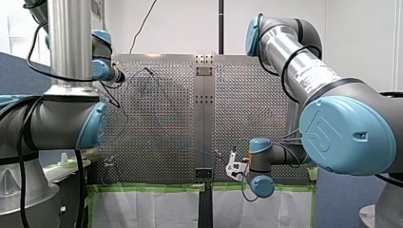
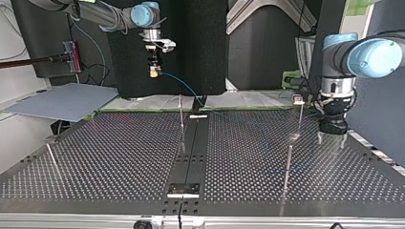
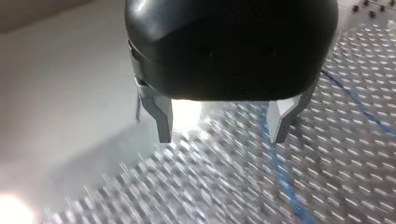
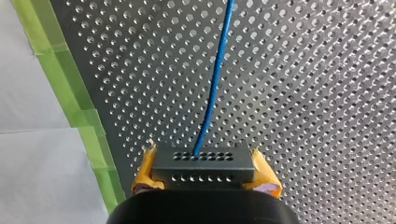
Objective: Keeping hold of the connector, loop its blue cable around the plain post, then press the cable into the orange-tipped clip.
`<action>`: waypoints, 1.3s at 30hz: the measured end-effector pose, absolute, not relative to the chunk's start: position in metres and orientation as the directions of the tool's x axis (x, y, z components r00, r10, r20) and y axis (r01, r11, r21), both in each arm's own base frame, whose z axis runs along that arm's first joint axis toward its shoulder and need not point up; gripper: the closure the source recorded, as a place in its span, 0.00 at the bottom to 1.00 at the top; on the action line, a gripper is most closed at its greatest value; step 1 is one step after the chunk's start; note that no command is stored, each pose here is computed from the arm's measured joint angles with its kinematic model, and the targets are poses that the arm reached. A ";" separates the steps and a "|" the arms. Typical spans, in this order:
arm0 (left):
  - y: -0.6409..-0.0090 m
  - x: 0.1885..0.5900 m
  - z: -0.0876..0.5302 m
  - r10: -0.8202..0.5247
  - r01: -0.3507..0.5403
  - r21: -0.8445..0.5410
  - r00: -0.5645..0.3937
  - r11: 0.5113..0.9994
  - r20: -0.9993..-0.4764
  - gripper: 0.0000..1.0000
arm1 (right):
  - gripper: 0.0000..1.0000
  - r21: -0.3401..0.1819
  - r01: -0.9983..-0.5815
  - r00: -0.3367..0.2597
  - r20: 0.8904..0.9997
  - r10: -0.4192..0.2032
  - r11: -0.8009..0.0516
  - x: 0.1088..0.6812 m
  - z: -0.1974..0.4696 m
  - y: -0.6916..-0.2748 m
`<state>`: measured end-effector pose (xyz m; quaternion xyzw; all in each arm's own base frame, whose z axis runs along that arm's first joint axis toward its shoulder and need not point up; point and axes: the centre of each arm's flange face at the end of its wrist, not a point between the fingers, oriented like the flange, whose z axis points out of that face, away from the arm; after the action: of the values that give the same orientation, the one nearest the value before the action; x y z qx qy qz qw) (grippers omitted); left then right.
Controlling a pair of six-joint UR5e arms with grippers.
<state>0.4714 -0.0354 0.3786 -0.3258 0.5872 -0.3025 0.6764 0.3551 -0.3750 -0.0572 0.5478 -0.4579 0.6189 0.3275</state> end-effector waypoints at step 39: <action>-0.150 0.415 0.579 -0.513 -0.038 -0.535 0.237 0.844 -0.825 0.00 | 1.00 -0.196 -0.881 -0.170 0.981 -0.098 -0.431 0.369 -0.056 -0.371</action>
<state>0.4150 -0.1496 0.5786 -0.2306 0.5972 -0.1580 0.7519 0.3694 -0.3710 -0.0556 0.5645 -0.4335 0.6300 0.3106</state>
